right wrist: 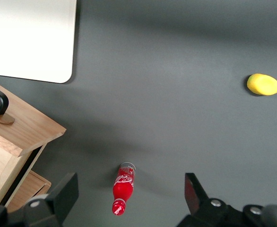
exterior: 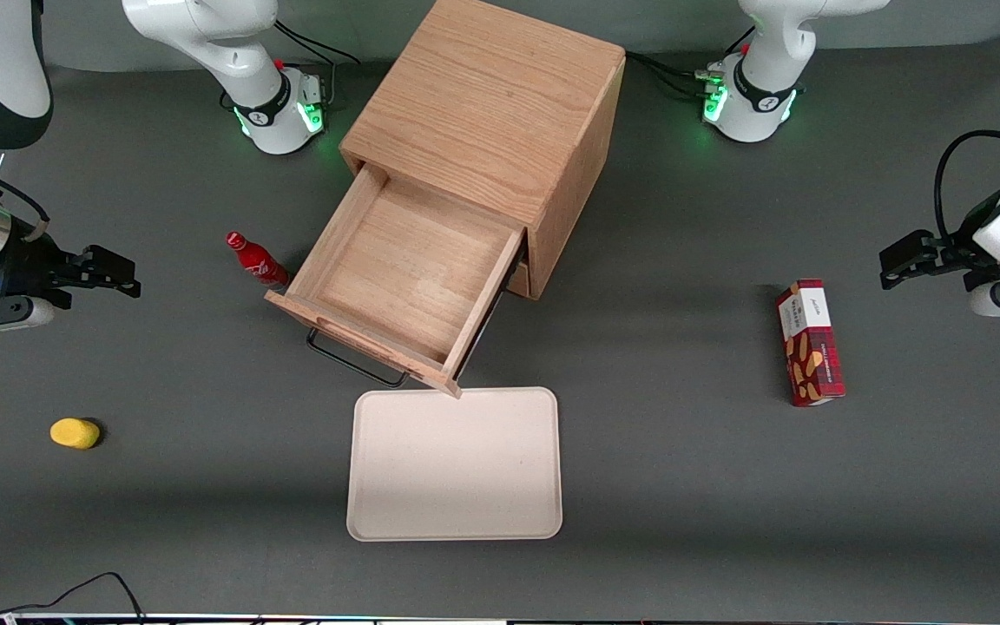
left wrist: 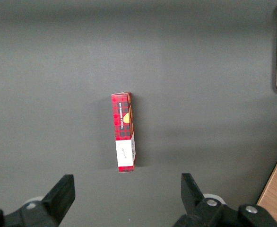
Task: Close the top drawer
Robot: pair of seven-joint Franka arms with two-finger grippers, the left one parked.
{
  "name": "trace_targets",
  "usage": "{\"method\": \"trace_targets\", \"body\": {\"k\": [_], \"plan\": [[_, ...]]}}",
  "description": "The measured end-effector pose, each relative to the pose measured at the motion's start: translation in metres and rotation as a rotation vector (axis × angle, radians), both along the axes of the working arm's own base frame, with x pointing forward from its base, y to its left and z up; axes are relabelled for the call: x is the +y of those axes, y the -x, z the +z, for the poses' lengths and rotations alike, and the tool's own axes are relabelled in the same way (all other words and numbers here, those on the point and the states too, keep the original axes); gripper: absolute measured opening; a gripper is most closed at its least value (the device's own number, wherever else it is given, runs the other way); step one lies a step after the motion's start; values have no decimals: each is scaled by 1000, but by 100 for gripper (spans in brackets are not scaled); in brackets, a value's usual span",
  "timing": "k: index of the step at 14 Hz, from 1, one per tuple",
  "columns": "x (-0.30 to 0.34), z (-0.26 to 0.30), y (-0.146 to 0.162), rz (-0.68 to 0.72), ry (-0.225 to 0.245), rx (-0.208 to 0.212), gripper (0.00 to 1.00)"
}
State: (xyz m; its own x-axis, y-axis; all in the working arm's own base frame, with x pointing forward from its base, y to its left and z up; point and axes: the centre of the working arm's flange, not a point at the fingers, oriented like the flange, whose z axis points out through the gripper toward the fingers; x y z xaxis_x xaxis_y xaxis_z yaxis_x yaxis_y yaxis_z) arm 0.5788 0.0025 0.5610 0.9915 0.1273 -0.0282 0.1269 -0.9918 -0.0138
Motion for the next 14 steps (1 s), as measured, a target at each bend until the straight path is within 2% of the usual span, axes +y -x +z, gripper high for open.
{"method": "trace_targets", "body": {"k": [8, 14], "plan": [[4, 1, -2, 7, 0, -5, 100], [77, 19, 1, 138, -10, -42, 100]]}}
